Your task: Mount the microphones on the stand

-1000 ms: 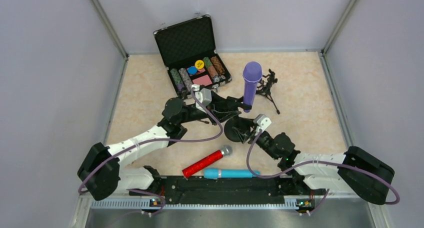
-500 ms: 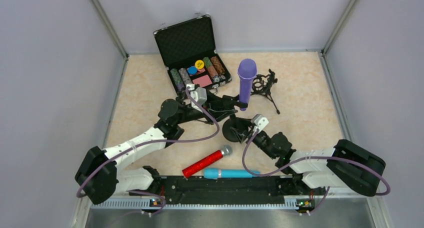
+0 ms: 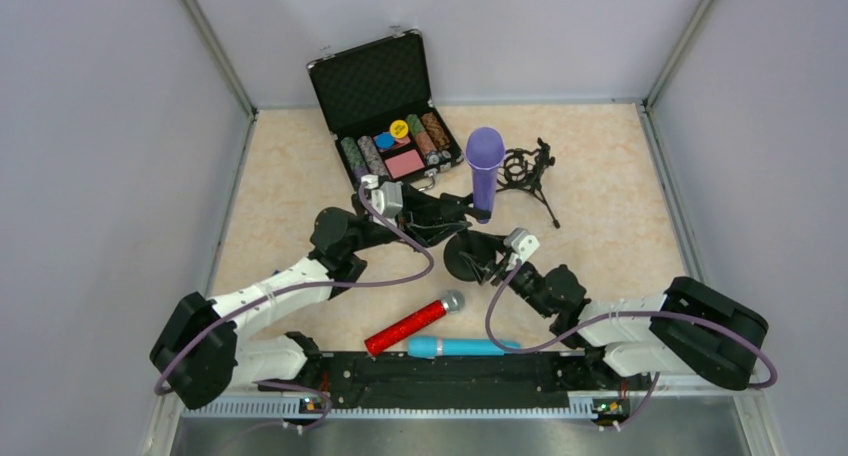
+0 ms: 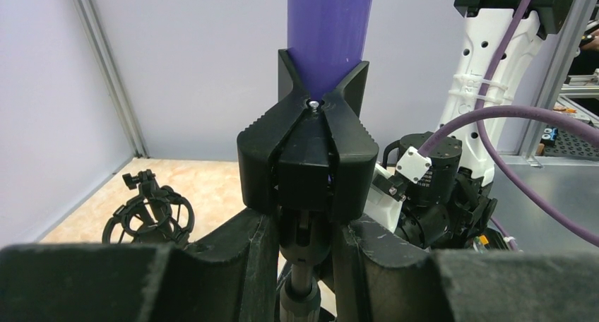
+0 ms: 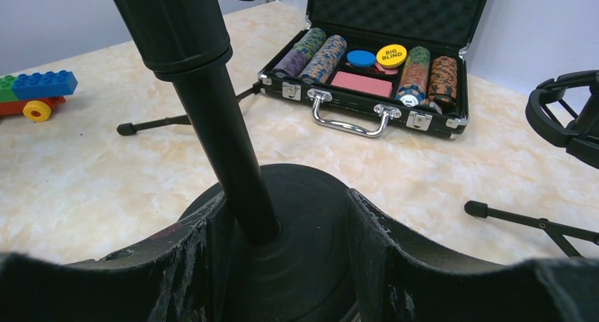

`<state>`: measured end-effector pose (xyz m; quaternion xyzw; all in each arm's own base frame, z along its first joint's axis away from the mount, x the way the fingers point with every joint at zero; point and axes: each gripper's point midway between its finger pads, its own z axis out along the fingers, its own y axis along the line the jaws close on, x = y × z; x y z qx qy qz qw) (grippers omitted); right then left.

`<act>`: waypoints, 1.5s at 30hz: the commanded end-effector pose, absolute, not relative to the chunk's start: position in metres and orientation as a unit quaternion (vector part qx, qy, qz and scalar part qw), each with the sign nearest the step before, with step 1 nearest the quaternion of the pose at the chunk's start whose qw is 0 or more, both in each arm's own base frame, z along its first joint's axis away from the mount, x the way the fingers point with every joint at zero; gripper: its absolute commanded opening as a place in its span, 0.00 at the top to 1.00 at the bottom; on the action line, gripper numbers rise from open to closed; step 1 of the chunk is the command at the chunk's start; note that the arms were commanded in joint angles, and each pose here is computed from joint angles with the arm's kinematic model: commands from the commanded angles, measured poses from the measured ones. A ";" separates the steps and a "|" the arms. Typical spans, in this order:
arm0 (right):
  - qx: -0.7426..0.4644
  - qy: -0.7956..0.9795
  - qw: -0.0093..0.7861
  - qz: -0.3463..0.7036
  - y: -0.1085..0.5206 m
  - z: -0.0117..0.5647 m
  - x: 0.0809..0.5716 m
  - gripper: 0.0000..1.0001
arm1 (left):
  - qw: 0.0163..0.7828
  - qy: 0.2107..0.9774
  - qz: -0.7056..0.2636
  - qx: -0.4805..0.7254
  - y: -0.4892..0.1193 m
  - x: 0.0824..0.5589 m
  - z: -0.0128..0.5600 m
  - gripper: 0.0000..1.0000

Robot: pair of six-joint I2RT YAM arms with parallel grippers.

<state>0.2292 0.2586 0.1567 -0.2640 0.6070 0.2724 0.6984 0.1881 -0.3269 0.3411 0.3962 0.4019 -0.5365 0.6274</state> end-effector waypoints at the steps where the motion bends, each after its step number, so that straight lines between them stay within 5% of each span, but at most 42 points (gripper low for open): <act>1: -0.256 0.699 0.641 0.188 0.227 0.090 0.237 0.45 | 0.752 0.162 -0.518 0.373 -0.271 0.126 0.467 1.00; 18: -0.237 0.731 0.636 0.072 0.209 0.081 0.248 0.43 | 0.776 0.219 -0.477 0.351 -0.257 0.142 0.475 1.00; 33: -0.239 0.663 0.683 0.195 0.237 0.145 0.232 0.36 | 0.753 0.232 -0.492 0.370 -0.270 0.148 0.461 1.00; 45: -0.215 0.596 0.715 0.296 0.233 0.222 0.202 0.15 | 0.752 0.258 -0.481 0.371 -0.278 0.163 0.447 1.00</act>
